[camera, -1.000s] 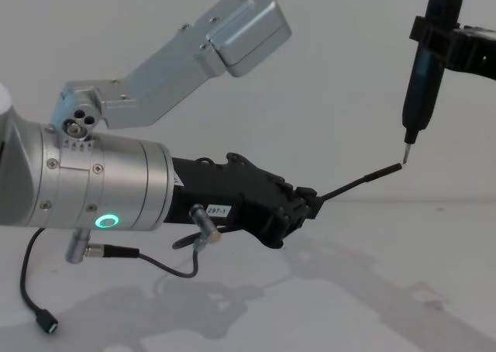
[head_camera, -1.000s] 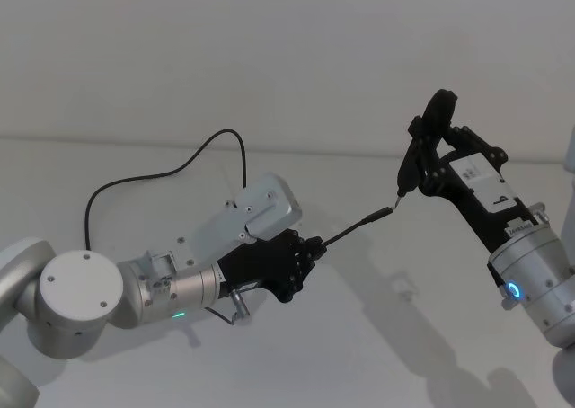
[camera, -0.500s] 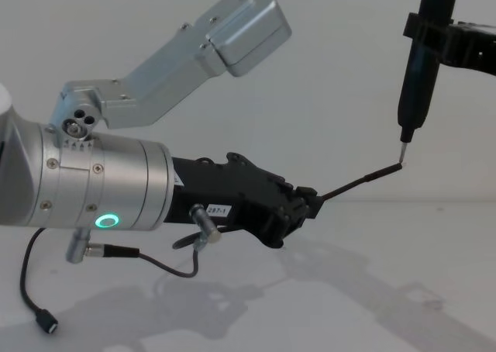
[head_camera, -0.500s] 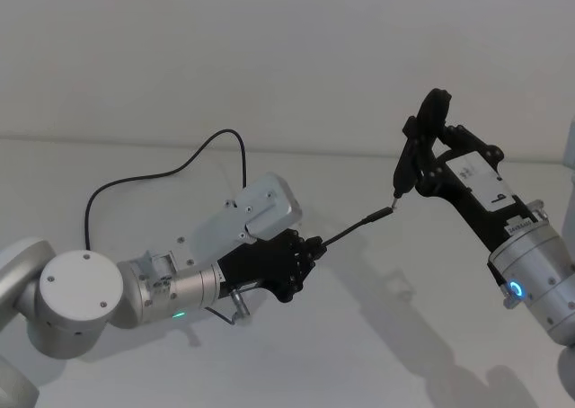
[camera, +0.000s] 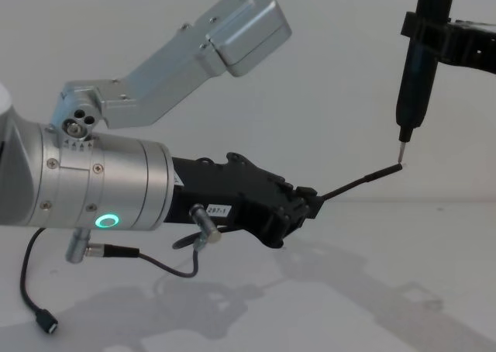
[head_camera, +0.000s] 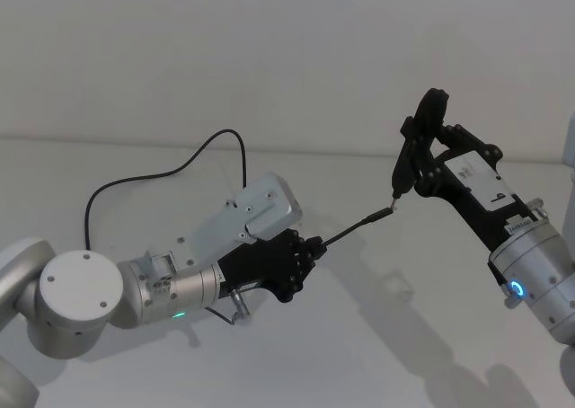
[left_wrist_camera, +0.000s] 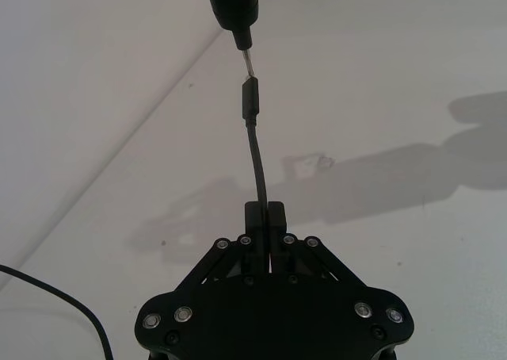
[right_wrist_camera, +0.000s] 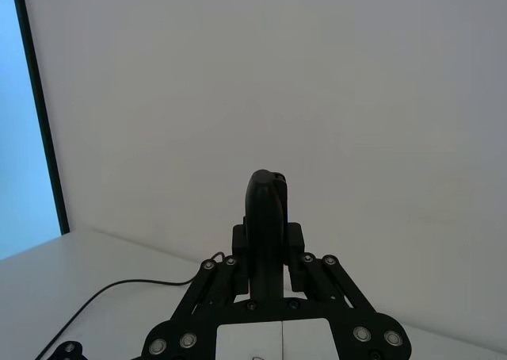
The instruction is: Pick up the data cable with the one hand.
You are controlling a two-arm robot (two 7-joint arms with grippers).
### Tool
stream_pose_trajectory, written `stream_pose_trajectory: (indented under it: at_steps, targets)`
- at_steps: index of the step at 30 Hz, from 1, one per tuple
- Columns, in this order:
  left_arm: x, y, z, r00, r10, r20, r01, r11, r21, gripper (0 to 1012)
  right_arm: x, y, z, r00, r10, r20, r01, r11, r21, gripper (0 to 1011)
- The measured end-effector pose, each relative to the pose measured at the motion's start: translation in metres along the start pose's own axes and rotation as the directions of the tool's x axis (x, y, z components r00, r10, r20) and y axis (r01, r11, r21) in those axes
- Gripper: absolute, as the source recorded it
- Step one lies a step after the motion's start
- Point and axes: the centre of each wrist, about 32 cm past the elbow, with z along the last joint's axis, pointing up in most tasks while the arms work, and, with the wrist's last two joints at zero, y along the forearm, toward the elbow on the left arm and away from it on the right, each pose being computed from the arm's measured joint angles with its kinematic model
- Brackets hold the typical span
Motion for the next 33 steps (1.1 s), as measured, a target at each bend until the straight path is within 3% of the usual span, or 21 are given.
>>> stream_pose_trajectory:
  at_steps: [33]
  targets:
    - [0.0000,0.0000,0.0000,1.0000,0.000,0.000,0.000,1.0000,0.000,47,0.0015,0.0003,0.0006,1.000,0.006,0.001,-0.006,1.000,0.001,268]
